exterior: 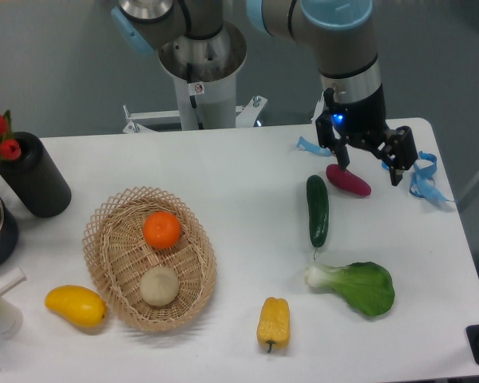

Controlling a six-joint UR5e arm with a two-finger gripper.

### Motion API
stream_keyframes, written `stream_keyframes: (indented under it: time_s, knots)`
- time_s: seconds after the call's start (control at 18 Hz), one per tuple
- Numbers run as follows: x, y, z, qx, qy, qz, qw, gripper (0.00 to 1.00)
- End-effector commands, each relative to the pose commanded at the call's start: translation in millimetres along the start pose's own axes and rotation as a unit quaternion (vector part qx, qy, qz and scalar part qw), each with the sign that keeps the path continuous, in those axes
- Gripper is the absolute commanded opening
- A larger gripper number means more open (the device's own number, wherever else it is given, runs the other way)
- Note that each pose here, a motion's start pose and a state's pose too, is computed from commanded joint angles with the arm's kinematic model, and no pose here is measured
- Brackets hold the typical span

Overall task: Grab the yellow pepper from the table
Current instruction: 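Move the open gripper from the cucumber toward the yellow bell pepper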

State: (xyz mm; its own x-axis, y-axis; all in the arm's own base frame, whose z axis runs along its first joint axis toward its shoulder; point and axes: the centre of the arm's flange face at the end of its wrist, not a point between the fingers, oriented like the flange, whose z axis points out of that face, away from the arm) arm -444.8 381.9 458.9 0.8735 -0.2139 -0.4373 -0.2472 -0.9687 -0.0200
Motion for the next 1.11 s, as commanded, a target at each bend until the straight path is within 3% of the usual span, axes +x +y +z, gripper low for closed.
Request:
stream_keyframes:
  time_s: [0.28,0.67,0.83,0.94,1.11]
  knots:
    - [-4.5,-2.7,-2.3,0.004,-0.014,-0.003,0.9999,1.00]
    - [2.7,-12.4,21.1,0.039,0.015,-0.041,0.9983,1.00]
    - [3.8,-21.7,40.9,0.049,0.035,-0.085,0.9945,1.00]
    - [4.3,-48.3,54.6,0.057,0.040,-0.129,0.9892,1.00]
    - [9.8,-71.1,76.0,0.065,0.056,-0.151,0.9848,1.00]
